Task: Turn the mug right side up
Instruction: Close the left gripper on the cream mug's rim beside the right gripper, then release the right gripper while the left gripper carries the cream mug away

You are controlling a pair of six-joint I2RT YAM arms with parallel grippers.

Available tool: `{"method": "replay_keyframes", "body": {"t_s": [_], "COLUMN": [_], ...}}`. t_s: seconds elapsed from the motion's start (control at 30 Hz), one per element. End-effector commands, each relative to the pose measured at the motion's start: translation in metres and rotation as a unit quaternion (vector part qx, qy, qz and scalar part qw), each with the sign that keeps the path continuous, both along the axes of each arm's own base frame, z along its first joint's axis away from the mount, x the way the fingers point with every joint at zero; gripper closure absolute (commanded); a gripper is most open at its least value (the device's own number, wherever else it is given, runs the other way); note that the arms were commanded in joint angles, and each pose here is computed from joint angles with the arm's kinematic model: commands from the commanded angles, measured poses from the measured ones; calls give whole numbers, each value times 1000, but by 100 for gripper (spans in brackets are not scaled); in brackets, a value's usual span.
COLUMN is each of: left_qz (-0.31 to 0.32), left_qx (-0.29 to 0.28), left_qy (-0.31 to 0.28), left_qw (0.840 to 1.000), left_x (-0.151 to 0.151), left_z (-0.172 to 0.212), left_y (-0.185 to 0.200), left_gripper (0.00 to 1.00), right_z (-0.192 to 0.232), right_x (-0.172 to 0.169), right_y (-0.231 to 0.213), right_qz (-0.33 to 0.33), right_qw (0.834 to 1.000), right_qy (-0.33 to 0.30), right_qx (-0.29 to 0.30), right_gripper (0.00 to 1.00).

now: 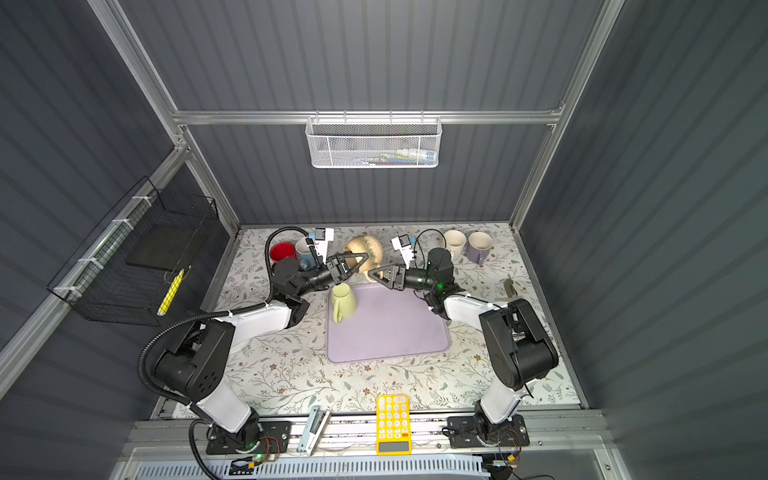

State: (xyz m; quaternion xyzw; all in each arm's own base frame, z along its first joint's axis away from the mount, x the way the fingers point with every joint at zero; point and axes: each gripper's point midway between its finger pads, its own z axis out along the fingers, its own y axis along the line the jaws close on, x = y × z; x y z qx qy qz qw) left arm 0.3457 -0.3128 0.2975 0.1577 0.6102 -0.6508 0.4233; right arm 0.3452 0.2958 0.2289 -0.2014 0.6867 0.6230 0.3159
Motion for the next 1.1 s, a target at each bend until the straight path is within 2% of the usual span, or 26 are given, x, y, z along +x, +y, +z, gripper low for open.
{"method": "replay_keyframes", "body": {"t_s": [0.0, 0.37, 0.63, 0.87, 1.07], "left_qz": [12, 34, 68, 96, 111], "left_qx": [-1, 28, 89, 136, 154], "left_qy": [-38, -16, 0, -15, -15], "left_qw": [999, 999, 994, 986, 982], "left_x": [-5, 7, 15, 16, 18], "left_z": [15, -7, -23, -13, -9], "left_y": [9, 21, 32, 43, 49], "left_gripper": [100, 100, 100, 100, 100], "right_z": [14, 3, -9, -16, -22], "right_x": [3, 5, 7, 8, 8], "right_y": [-3, -12, -16, -17, -17], "right_qz": [-6, -18, -26, -31, -33], "right_qw": [999, 999, 999, 999, 999], "right_qy": [-43, -31, -21, -16, -12], "right_qx": [17, 10, -7, -21, -30], "right_gripper": [55, 52, 53, 54, 54]}}
